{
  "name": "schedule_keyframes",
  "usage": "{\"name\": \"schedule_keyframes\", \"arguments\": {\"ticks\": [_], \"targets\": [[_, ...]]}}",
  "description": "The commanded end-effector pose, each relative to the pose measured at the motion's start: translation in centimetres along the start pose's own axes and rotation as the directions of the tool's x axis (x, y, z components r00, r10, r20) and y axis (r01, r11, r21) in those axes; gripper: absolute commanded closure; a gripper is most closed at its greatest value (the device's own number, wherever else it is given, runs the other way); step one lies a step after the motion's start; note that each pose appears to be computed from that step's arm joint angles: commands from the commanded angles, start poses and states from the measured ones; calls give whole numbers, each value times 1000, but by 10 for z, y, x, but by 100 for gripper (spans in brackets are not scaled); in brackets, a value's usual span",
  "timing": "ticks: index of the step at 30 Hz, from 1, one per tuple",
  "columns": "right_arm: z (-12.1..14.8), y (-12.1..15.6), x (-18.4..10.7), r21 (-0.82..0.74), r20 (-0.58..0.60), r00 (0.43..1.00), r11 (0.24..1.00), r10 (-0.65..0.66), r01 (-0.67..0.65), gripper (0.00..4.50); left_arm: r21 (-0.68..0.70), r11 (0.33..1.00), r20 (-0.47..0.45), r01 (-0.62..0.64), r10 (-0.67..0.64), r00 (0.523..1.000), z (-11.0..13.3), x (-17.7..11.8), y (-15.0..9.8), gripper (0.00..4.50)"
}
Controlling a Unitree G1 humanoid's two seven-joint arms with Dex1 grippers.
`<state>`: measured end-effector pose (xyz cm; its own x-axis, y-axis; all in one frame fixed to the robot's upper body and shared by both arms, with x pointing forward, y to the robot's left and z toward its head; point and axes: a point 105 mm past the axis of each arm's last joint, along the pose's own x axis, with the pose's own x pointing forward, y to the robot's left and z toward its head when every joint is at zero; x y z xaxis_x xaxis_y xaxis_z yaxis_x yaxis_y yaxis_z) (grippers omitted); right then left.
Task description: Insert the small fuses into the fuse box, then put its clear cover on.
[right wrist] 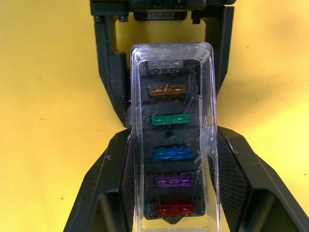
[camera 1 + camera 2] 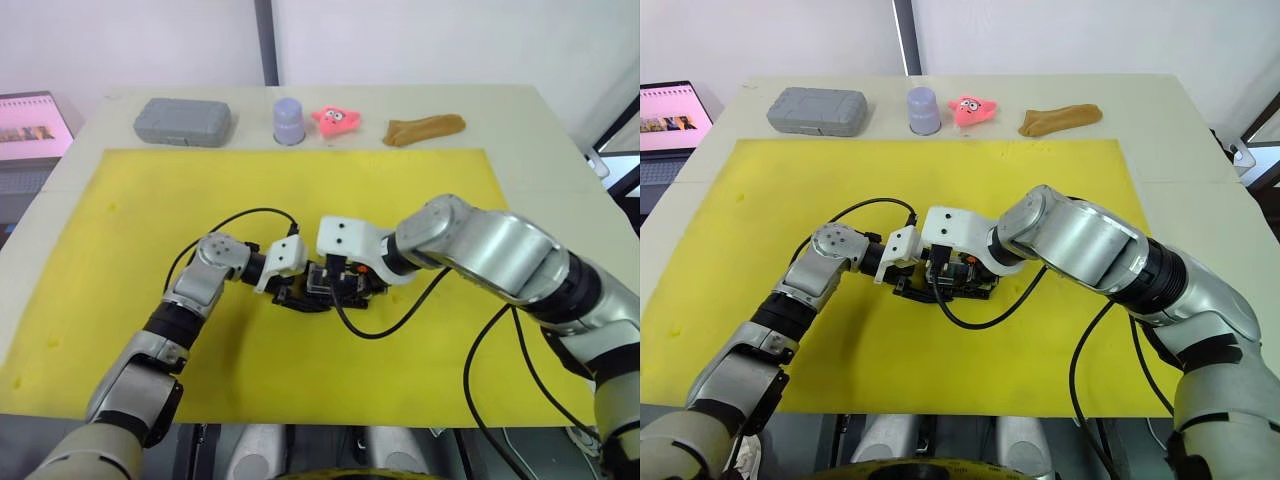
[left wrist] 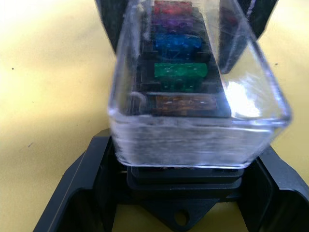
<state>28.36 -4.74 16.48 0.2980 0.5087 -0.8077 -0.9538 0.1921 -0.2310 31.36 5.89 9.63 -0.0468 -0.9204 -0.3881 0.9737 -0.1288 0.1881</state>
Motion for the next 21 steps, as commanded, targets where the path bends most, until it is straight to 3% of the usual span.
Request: {"name": "schedule_keyframes", "arguments": {"ticks": [1, 21], "targets": [[-3, -2, -2, 6, -10, 1000, 1000, -17, 17, 283, 2, 1000, -4, -17, 17, 1000, 0, -3, 2, 192], [0, 10, 2, 20, 12, 999, 999, 48, -48, 283, 7, 1000, -9, -8, 8, 1000, 1, -1, 2, 192]]}}
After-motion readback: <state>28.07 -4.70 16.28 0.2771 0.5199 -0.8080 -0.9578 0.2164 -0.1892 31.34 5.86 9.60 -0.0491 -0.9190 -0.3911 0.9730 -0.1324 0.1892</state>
